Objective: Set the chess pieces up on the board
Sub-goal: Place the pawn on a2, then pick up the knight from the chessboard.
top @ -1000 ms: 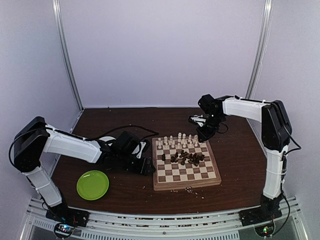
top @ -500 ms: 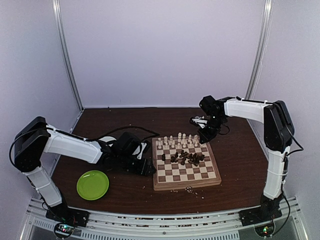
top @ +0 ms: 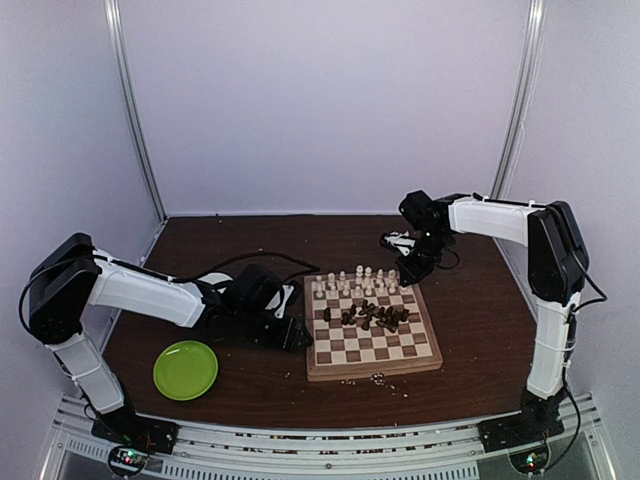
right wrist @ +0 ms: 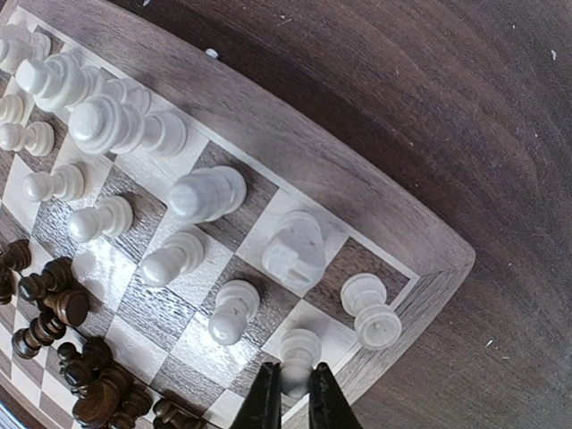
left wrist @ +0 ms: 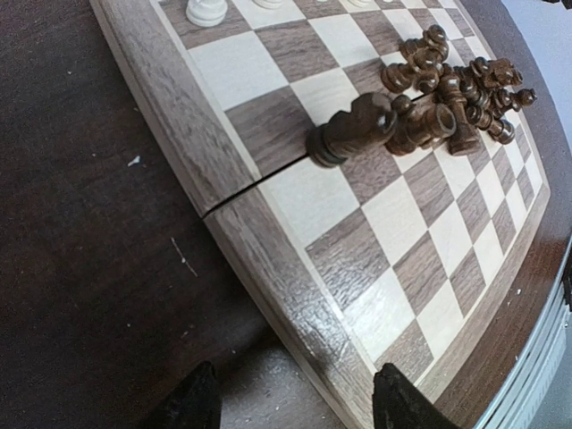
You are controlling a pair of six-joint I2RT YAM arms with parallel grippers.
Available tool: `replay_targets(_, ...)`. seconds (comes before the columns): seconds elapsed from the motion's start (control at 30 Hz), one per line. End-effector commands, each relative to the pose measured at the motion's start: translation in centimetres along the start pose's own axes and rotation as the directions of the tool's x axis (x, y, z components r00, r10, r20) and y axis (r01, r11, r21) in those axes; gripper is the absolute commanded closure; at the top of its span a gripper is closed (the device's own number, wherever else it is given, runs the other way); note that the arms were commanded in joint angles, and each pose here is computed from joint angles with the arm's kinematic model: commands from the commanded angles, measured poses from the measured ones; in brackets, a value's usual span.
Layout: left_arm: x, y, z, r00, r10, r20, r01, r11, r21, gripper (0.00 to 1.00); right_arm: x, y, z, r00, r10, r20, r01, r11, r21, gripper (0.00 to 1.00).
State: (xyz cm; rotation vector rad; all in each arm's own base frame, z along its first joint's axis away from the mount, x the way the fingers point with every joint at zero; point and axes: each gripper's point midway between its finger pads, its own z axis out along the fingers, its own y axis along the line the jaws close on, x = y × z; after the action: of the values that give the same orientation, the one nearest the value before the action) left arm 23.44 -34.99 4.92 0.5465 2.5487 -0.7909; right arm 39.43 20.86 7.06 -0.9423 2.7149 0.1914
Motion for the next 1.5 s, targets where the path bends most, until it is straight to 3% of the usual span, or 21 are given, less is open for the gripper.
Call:
replay_targets(0.0, -0.9, -0.9, 0.2, 1.0, 0.011, 0.026, -0.012, 1.0, 0.024, 0.4, 0.7, -0.6, 0.9, 0.999, 0.016, -0.029, -0.016, 1.0, 0.014, 0.88)
replay_targets(0.43, -0.9, -0.9, 0.3, 1.0, 0.013, 0.021, -0.013, 1.0, 0.024, 0.41, 0.7, -0.7, -0.5, 0.999, 0.026, -0.019, -0.025, 1.0, 0.018, 0.75)
replay_targets(0.67, -3.1, -1.8, -2.2, 0.99, 0.075, 0.116, -0.077, 0.997, 0.013, 0.4, 0.3, 0.8, -8.0, 0.992, -0.008, 0.129, 0.01, 1.0, -0.01, 0.73)
replay_targets(0.83, -5.7, -3.1, -3.0, 0.969, 0.183, 0.166, -0.181, 0.983, -0.027, 0.4, 1.9, 3.7, -9.5, 0.961, -0.07, 0.269, 0.108, 0.986, -0.128, 0.72)
replay_targets(0.93, -7.2, -3.7, -2.8, 0.959, 0.253, 0.13, -0.246, 0.967, -0.07, 0.44, 2.3, 4.5, -9.2, 0.932, -0.066, 0.358, 0.126, 0.981, -0.148, 0.72)
replay_targets(1.1, -8.3, -3.4, -1.0, 0.942, 0.334, 0.021, -0.328, 0.935, -0.138, 0.53, 2.5, 5.0, -10.2, 0.922, -0.057, 0.382, 0.133, 0.976, -0.175, 0.72)
replay_targets(1.47, -8.7, -3.5, 1.4, 0.955, 0.292, -0.046, -0.296, 0.945, -0.142, 0.56, 2.2, 3.0, -10.7, 0.909, -0.072, 0.41, 0.104, 0.993, -0.057, 0.71)
